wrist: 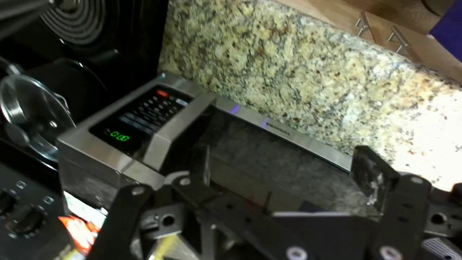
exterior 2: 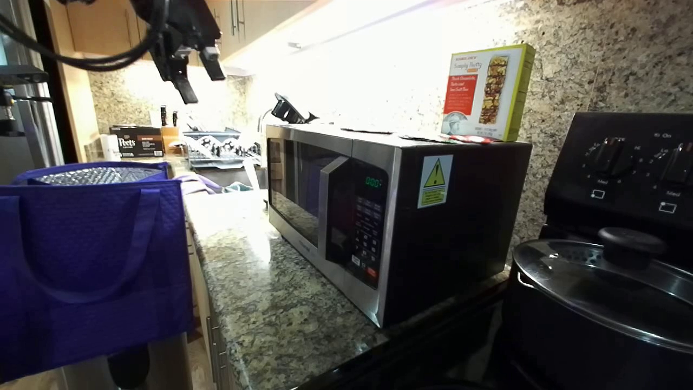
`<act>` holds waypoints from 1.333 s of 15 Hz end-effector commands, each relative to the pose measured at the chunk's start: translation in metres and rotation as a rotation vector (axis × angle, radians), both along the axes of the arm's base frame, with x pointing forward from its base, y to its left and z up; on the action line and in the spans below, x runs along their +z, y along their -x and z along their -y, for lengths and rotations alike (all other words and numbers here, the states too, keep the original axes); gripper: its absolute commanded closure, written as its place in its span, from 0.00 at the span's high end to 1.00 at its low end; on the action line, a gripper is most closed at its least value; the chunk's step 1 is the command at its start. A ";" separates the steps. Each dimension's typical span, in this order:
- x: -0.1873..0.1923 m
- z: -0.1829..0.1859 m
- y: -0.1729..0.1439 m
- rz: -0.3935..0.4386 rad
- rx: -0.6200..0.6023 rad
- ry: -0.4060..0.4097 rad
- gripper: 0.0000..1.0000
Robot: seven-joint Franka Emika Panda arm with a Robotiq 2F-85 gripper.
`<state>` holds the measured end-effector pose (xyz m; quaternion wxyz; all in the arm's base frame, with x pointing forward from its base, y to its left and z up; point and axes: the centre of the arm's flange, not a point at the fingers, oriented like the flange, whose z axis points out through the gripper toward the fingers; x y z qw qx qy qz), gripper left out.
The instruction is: Close the coffee maker
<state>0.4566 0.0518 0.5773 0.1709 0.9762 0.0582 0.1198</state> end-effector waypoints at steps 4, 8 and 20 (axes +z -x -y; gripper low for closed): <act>0.035 -0.116 -0.108 -0.078 0.352 0.030 1.00; 0.025 -0.137 -0.090 -0.085 0.392 0.023 1.00; -0.021 -0.081 -0.067 0.210 0.442 -0.214 1.00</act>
